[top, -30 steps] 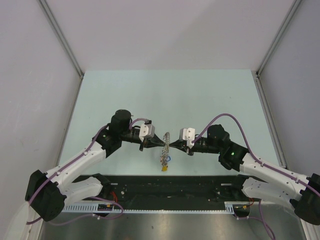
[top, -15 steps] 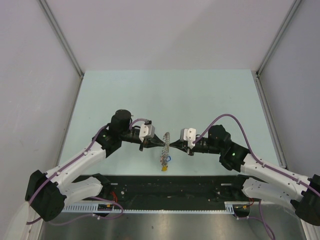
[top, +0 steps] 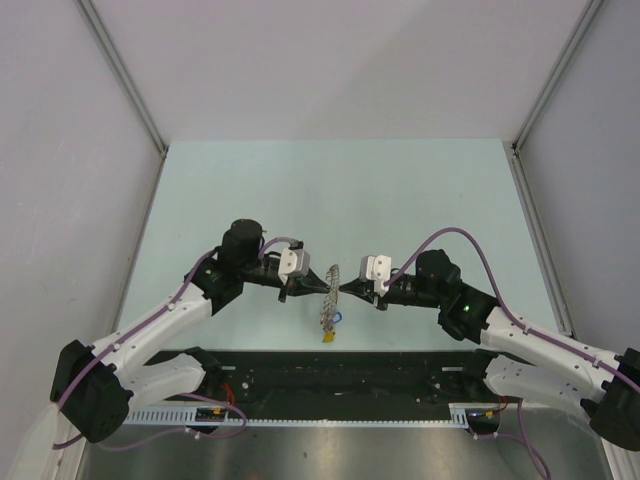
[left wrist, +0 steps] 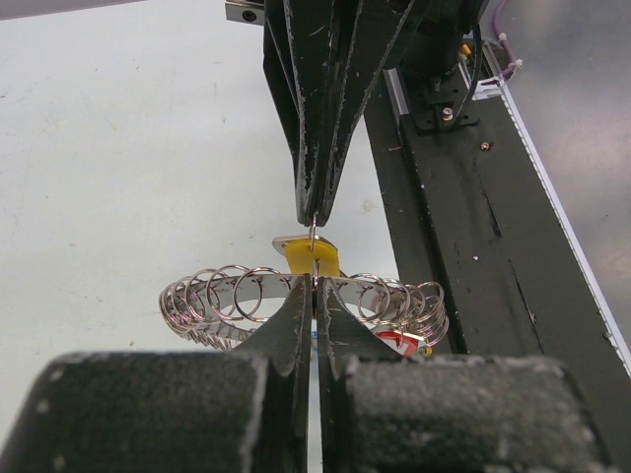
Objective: Put the keys on the keyring
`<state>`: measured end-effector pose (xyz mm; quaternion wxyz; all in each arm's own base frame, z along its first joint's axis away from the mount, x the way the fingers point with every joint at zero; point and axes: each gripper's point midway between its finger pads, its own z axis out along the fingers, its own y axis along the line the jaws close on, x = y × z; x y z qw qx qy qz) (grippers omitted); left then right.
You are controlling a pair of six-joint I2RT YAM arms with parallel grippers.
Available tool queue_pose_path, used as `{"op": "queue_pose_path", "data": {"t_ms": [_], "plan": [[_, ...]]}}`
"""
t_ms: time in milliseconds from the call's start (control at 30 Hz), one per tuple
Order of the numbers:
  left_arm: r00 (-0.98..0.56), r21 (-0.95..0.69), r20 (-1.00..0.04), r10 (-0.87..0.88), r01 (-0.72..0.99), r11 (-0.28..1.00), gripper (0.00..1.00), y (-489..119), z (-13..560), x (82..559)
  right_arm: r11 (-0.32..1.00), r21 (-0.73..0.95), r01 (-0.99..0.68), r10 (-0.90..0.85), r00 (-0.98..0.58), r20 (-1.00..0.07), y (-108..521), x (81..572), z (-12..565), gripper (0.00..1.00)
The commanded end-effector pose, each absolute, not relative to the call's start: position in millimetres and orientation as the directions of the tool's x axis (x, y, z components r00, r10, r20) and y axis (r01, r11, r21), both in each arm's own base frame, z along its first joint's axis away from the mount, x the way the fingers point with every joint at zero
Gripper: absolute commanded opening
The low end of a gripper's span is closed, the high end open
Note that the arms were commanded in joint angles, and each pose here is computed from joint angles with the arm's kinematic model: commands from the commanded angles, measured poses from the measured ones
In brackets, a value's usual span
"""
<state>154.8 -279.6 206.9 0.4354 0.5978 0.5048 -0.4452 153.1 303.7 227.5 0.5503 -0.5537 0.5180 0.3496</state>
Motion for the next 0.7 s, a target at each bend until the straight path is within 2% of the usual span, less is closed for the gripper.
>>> {"op": "queue_pose_path", "data": {"t_ms": [0,667], "plan": [[0.188,0.167,-0.971,0.149,0.976,-0.143,0.00,-284.3,236.8,154.5,0.154,-0.280,-0.947,-0.170,0.254,-0.952,306.1,156.5,237.6,0.00],[0.189,0.170,-0.971,0.147,0.976,-0.137,0.00,-284.2,238.7,155.3,0.121,-0.274,-0.954,-0.170,0.252,-0.953,308.7,152.1,234.9,0.00]]}}
